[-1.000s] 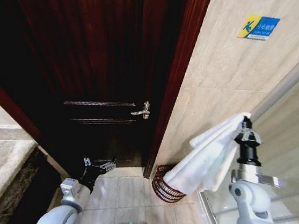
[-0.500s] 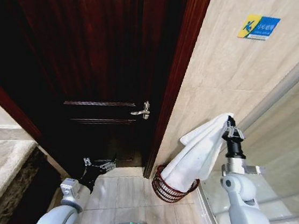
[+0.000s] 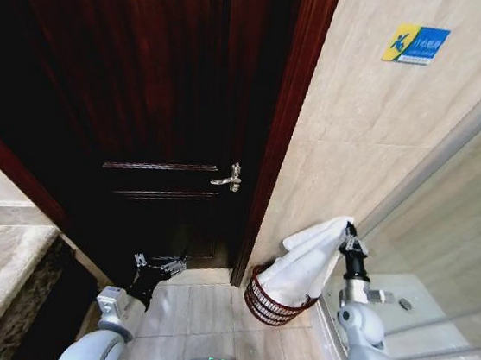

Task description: Discard the used towel into the hamper.

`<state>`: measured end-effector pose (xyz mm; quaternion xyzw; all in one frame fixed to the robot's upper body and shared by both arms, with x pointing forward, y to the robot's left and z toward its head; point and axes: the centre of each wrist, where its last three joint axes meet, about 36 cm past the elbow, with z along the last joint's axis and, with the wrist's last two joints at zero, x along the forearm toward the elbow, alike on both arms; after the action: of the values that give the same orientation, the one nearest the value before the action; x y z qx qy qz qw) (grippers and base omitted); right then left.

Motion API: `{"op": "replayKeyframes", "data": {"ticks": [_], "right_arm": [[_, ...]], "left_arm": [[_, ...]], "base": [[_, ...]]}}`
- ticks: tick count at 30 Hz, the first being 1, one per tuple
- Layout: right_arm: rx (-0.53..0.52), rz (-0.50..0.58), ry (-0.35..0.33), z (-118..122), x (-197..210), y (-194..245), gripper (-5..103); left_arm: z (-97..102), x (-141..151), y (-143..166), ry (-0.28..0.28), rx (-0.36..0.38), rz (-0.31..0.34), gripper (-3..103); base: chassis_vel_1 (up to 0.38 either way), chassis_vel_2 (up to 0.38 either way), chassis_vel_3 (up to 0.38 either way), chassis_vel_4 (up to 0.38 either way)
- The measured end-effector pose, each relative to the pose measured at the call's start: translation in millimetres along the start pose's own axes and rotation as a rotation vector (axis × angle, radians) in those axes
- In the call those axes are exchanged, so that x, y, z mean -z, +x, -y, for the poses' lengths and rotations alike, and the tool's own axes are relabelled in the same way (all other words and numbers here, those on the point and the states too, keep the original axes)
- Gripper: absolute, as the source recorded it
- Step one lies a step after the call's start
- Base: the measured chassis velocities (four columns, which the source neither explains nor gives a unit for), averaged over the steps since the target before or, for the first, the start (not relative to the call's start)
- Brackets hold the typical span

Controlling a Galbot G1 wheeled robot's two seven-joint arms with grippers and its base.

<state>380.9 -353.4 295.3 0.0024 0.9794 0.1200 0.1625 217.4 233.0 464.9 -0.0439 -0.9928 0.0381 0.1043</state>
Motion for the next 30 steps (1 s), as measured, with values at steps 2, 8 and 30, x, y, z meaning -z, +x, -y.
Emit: {"op": "replayKeyframes", "data": {"ticks": [2, 8, 30], "right_arm": [[-0.013, -0.056, -0.008, 4.6, -29.1, 11.0, 0], [-0.056, -0.155, -0.014, 14.9, -71.1, 26.4, 0], [-0.130, -0.457, -0.215, -26.2, -137.5, 43.8, 0]], "left_arm": [[0.0, 0.0, 0.0, 0.000, 0.000, 0.000, 100], [0.0, 0.0, 0.0, 0.000, 0.000, 0.000, 100], [0.0, 0.0, 0.0, 0.000, 0.000, 0.000, 100]], "base": [[0.000, 0.000, 0.000, 0.000], [0.000, 0.000, 0.000, 0.000], [0.000, 0.000, 0.000, 0.000]]}}
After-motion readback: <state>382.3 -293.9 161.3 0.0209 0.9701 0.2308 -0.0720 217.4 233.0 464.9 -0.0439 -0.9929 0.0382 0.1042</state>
